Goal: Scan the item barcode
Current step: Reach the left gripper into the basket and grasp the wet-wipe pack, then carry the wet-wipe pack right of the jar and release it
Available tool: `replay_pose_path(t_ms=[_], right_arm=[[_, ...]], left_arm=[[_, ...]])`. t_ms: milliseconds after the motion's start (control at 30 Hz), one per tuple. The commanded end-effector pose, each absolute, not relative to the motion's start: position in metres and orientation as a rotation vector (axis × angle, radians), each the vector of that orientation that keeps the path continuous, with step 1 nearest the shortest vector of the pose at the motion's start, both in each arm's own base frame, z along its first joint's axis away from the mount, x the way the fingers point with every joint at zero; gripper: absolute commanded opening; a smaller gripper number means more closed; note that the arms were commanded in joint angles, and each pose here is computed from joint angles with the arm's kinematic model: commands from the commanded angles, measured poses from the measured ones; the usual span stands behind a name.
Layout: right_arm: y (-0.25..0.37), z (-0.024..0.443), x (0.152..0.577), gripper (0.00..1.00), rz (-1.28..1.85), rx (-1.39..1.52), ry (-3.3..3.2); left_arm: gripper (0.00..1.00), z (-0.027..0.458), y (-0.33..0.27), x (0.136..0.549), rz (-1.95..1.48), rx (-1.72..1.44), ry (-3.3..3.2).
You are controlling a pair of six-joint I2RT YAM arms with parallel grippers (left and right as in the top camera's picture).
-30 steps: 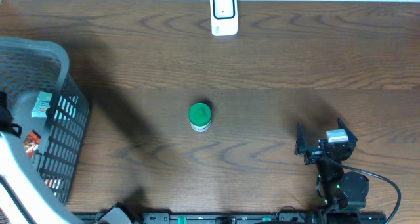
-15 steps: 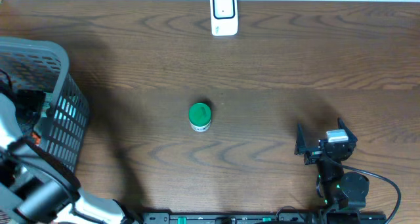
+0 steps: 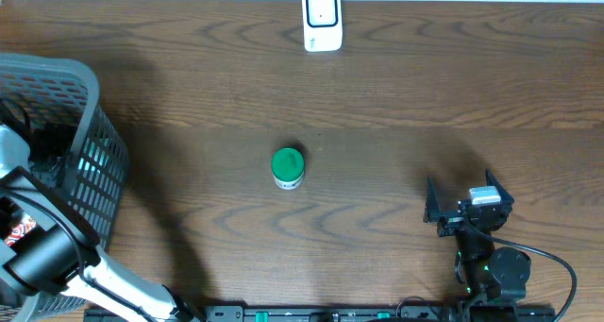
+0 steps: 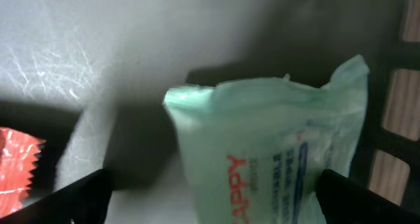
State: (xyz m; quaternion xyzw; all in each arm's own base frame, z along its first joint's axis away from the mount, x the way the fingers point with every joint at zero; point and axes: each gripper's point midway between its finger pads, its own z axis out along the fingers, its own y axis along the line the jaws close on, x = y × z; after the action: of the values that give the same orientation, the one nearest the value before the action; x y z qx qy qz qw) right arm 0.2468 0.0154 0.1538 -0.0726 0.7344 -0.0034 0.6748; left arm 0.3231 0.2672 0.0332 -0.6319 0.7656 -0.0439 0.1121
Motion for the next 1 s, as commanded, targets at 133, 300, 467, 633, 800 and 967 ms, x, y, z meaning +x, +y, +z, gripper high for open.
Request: replay_pose_path(t_ms=[133,300,467,633,800,967], right_arm=[[0.020,0.152,0.246,0.99,0.015,-0.169,1.656],[0.020,0.152,0.246,0.99,0.015,-0.169,1.656],[0.020,0.152,0.246,0.99,0.015,-0.169,1.656],[0.020,0.152,0.246,0.99,0.015,-0.169,1.656],[0.020,0.152,0.246,0.99,0.015,-0.169,1.656],[0.020,0.152,0.246,0.99,0.015,-0.169,1.656]], left_arm=[[0.64,0.002,0.258,0.335,-0.271,-1.845,2.291],[0.07,0.002,0.252,0.334,-0.306,-1.852,2.305],[0.07,0.055,0.256,0.331,-0.304,-1.806,2.235],[0.07,0.160,0.261,0.318,-0.253,-1.673,2.060],[0.07,0.297,0.243,0.276,-0.162,-1.454,1.774],[0.07,0.401,0.173,0.231,-0.241,-1.223,1.539]])
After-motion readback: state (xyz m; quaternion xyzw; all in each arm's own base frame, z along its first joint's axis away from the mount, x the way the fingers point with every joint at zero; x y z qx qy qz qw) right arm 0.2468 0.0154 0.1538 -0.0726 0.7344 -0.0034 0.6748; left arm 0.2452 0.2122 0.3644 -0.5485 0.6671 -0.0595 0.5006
